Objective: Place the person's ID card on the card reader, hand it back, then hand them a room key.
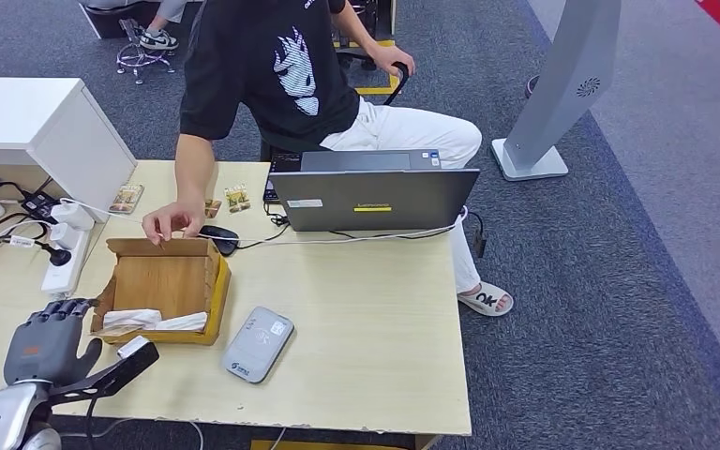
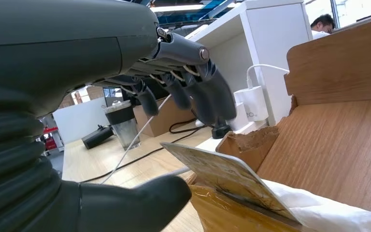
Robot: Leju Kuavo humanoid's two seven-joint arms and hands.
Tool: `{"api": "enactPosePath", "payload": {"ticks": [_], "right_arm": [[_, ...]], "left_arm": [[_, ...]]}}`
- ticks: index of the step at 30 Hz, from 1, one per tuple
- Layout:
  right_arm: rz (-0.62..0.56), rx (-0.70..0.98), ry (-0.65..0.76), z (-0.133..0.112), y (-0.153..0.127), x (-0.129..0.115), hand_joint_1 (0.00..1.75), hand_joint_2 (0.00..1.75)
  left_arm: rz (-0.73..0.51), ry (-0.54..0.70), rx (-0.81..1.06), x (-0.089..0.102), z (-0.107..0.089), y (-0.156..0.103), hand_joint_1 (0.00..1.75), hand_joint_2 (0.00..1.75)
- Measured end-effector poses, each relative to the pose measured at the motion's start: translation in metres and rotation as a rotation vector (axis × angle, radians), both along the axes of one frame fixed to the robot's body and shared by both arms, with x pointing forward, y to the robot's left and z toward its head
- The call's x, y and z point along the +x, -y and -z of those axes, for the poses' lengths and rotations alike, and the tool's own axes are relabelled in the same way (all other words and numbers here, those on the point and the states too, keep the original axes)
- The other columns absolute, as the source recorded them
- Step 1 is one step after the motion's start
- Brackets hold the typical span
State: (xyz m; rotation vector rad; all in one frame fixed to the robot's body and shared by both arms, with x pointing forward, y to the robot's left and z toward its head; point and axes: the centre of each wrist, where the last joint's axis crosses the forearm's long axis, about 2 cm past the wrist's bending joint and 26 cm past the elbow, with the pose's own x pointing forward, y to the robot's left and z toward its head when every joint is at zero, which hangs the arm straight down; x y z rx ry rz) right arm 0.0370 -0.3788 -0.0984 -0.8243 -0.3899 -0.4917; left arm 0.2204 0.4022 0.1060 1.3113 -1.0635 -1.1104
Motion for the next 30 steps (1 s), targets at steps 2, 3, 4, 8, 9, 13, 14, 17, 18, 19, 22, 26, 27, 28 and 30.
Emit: {"api": "enactPosePath", "payload": {"ticks": [2, 3, 4, 8, 9, 13, 14, 17, 18, 19, 22, 26, 27, 28, 30], "right_arm": [[-0.001, -0.001, 0.0, -0.0001, 0.0006, 0.0001, 0.0, 1.75], [-0.002, -0.001, 0.001, -0.0001, 0.0009, 0.0001, 0.0, 1.75], [-0.003, -0.002, 0.001, -0.0001, 0.0011, 0.0002, 0.0, 1.75], [-0.006, -0.005, 0.003, -0.0003, 0.0026, 0.0005, 0.0, 1.75], [-0.006, -0.006, 0.003, -0.0004, 0.0031, 0.0006, 0.0, 1.75], [-0.006, -0.008, 0.004, -0.0006, 0.0043, 0.0012, 0.0, 1.75], [-0.006, -0.008, 0.004, -0.0006, 0.0043, 0.0013, 0.0, 1.75], [-0.006, -0.008, 0.005, -0.0007, 0.0045, 0.0016, 0.0, 1.75], [-0.006, -0.009, 0.005, -0.0007, 0.0046, 0.0017, 0.0, 1.75], [-0.006, -0.009, 0.005, -0.0008, 0.0047, 0.0018, 0.0, 1.75], [-0.006, -0.009, 0.006, -0.0008, 0.0049, 0.0021, 0.0, 1.75], [-0.006, -0.009, 0.006, -0.0009, 0.005, 0.0023, 0.0, 1.75], [-0.006, -0.009, 0.006, -0.0009, 0.0051, 0.0023, 0.0, 1.75], [-0.006, -0.009, 0.006, -0.0009, 0.0051, 0.0023, 0.0, 1.75], [-0.006, -0.01, 0.007, -0.0009, 0.0051, 0.0024, 0.0, 1.75]], "left_arm": [[-0.001, -0.003, 0.0, 0.0015, 0.0008, -0.0005, 1.71, 1.75], [-0.002, -0.003, -0.001, 0.0023, 0.0013, -0.0006, 1.74, 1.75], [-0.002, -0.003, -0.002, 0.003, 0.0017, -0.0006, 1.75, 1.75], [0.003, -0.003, -0.007, 0.006, 0.0036, 0.0005, 1.75, 1.75], [0.005, -0.004, -0.007, 0.0066, 0.0041, 0.0009, 1.75, 1.75], [0.008, -0.009, -0.009, 0.0079, 0.0058, 0.0016, 1.75, 1.75], [0.007, -0.01, -0.009, 0.0081, 0.0063, 0.0016, 1.75, 1.75], [0.007, -0.014, -0.01, 0.0082, 0.0073, 0.0015, 1.75, 1.75], [0.007, -0.015, -0.01, 0.0082, 0.0077, 0.0014, 1.75, 1.75], [0.006, -0.016, -0.01, 0.0082, 0.008, 0.0014, 1.75, 1.75], [0.006, -0.018, -0.01, 0.0081, 0.0087, 0.0013, 1.75, 1.75], [0.005, -0.019, -0.01, 0.0082, 0.0091, 0.0012, 1.75, 1.75], [0.006, -0.019, -0.01, 0.0083, 0.0091, 0.0012, 1.75, 1.75], [0.006, -0.019, -0.01, 0.0084, 0.0092, 0.0013, 1.75, 1.75], [0.01, -0.019, -0.011, 0.009, 0.0093, 0.0018, 1.74, 1.75]]}}
